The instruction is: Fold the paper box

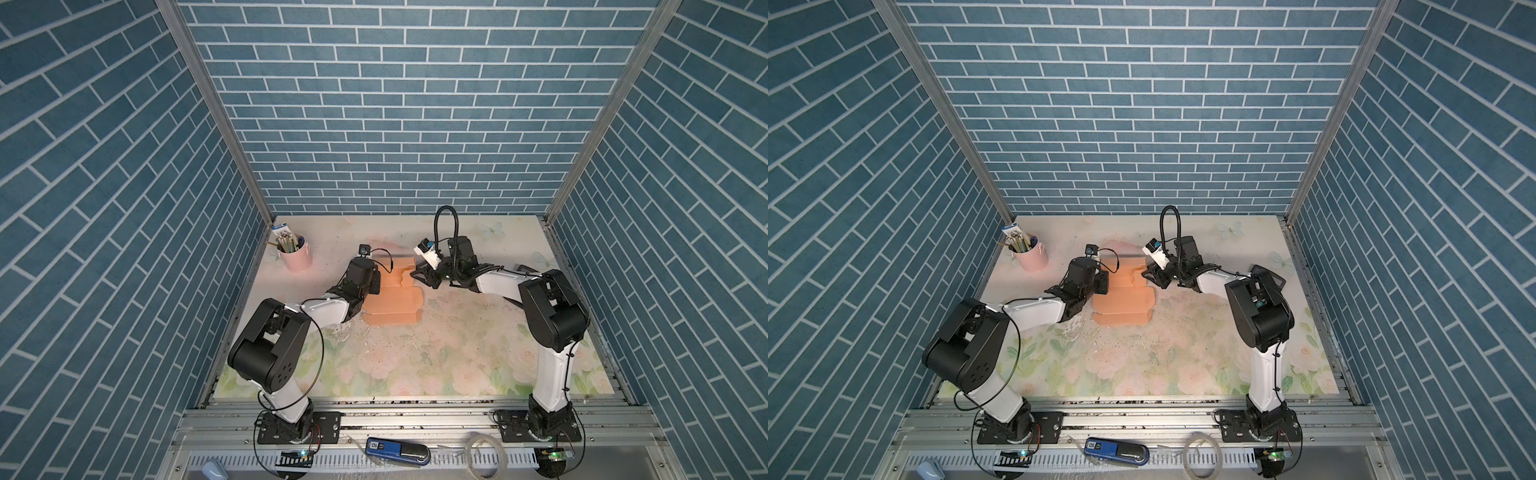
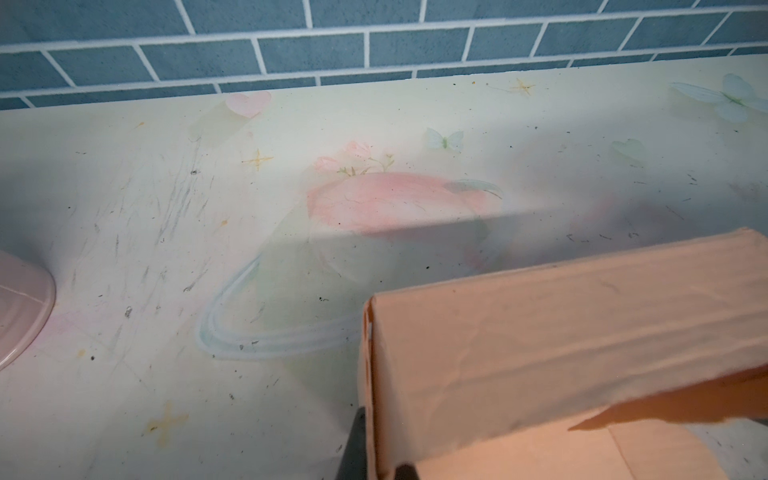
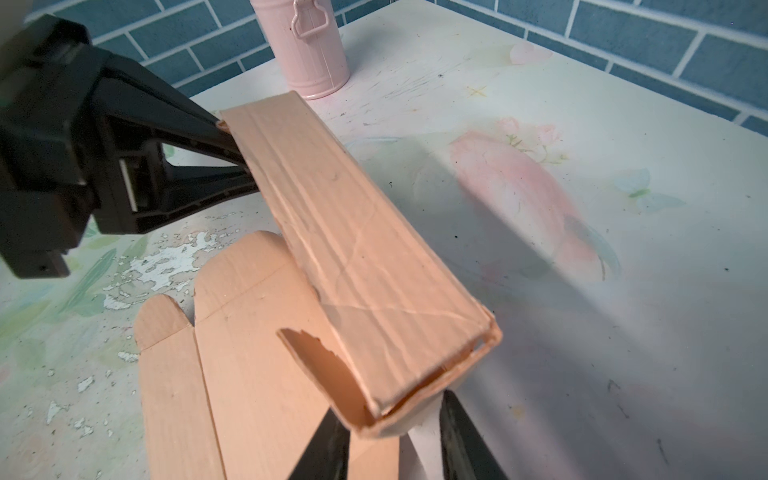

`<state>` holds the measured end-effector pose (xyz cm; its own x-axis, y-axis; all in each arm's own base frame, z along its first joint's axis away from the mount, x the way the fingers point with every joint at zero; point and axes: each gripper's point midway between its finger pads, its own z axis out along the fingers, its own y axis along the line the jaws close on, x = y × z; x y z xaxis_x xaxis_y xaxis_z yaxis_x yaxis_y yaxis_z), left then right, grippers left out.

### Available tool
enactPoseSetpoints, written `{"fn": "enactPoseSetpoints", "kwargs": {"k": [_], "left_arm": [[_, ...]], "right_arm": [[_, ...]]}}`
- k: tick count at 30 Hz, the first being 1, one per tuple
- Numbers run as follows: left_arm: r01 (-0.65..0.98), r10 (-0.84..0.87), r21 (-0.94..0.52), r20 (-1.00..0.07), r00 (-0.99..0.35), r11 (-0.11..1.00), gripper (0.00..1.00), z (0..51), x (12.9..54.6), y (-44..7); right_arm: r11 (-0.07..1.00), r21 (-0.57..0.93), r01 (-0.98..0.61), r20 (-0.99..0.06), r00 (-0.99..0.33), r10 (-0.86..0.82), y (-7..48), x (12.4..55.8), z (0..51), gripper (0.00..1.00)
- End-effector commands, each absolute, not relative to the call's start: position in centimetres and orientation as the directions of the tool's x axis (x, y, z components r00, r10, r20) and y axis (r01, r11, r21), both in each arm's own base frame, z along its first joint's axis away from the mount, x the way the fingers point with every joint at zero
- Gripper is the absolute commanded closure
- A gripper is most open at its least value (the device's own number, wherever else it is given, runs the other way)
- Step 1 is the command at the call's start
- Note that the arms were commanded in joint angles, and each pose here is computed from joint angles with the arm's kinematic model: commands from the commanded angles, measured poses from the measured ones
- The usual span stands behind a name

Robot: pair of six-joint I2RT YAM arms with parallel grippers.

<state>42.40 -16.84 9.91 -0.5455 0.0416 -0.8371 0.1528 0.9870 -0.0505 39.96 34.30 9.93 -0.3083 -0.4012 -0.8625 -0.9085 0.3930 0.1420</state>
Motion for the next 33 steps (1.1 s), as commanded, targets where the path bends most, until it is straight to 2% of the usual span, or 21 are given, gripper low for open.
{"fn": "enactPoseSetpoints", "kwargs": {"k": [1,8,19,21,25,31,33], "left_arm": [[0.166,0.038,-0.068,-0.827,-0.561,0.984,1.0,9.9,42.5,-17.6],[0.166,0.023,-0.084,-0.832,-0.554,0.983,1.0,10.5,42.4,-17.6],[0.179,0.004,-0.112,-0.838,-0.546,0.978,1.0,11.1,41.9,-17.8],[0.179,-0.002,-0.12,-0.837,-0.548,0.976,1.0,11.1,41.8,-17.9],[0.173,-0.014,-0.131,-0.833,-0.553,0.976,1.0,11.2,41.7,-17.9],[0.147,-0.036,-0.148,-0.813,-0.581,0.978,1.0,10.7,41.7,-17.8],[0.133,-0.044,-0.151,-0.805,-0.592,0.98,1.0,10.5,41.6,-17.7]], "right_arm": [[0.4,0.11,-0.91,-0.848,-0.296,-0.439,34.6,40.1,9.0,0.64],[0.533,0.032,-0.846,-0.856,-0.299,-0.423,33.9,41.4,8.9,0.63],[0.669,-0.067,-0.74,-0.897,-0.25,-0.366,33.6,43.3,10.5,0.66],[0.691,-0.068,-0.719,-0.903,-0.251,-0.35,33.5,43.6,10.7,0.71],[0.727,-0.064,-0.684,-0.914,-0.252,-0.317,33.2,43.7,11.0,0.87],[0.772,-0.068,-0.631,-0.917,-0.266,-0.298,32.4,43.4,10.7,0.99],[0.787,-0.075,-0.613,-0.917,-0.268,-0.297,32.2,43.3,10.6,1.0]]}}
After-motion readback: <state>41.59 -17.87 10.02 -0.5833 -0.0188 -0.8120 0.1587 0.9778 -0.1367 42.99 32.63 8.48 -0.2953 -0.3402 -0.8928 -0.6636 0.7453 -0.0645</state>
